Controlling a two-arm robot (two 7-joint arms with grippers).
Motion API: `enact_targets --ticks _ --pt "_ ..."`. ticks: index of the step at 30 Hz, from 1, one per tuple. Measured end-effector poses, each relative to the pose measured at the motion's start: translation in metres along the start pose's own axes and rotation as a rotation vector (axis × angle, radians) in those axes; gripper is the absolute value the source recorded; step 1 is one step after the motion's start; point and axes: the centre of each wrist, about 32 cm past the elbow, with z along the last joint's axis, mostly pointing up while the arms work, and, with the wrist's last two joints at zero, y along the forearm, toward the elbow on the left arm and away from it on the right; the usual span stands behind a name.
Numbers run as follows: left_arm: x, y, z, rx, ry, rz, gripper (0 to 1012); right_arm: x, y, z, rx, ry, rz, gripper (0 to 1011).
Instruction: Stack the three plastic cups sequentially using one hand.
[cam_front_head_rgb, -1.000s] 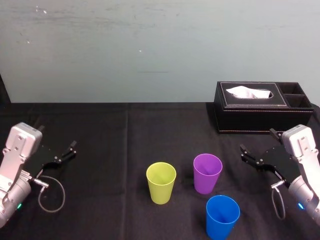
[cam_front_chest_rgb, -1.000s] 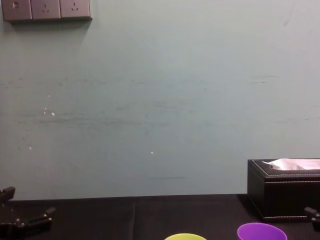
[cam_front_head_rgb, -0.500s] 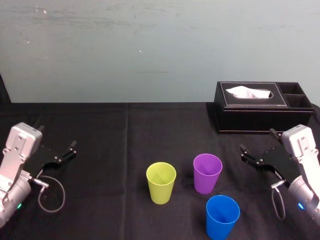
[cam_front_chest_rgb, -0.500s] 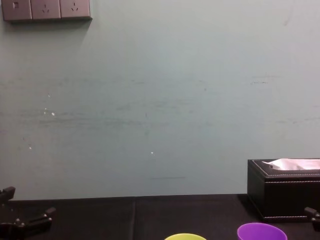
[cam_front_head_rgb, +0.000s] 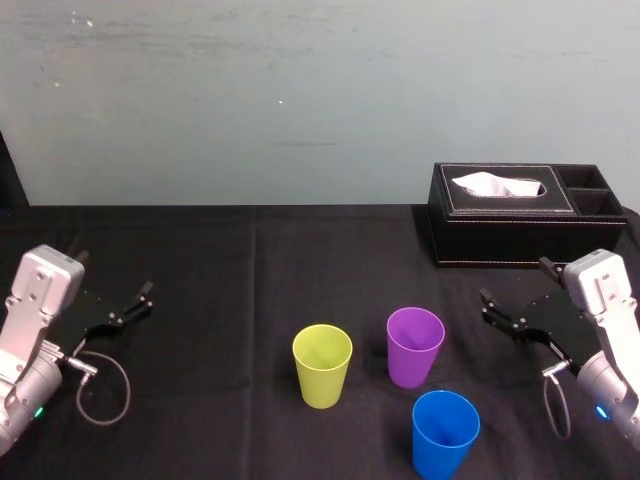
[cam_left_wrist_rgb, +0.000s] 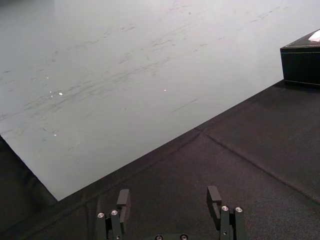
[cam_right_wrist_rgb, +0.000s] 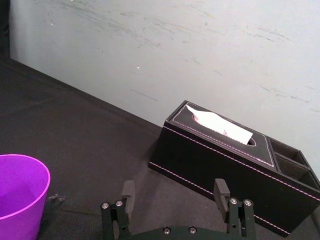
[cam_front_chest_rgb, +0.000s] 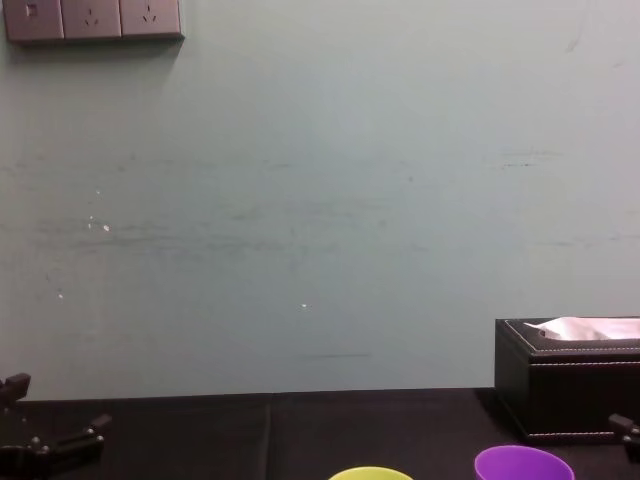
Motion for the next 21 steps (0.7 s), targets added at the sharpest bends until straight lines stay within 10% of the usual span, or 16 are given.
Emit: enact_targets --ticks 21 --pt "0.0000 0.0000 0.0000 0.000 0.000 0.000 1000 -0.0006 -0.0010 0.0091 0.017 0.006 -0.012 1003"
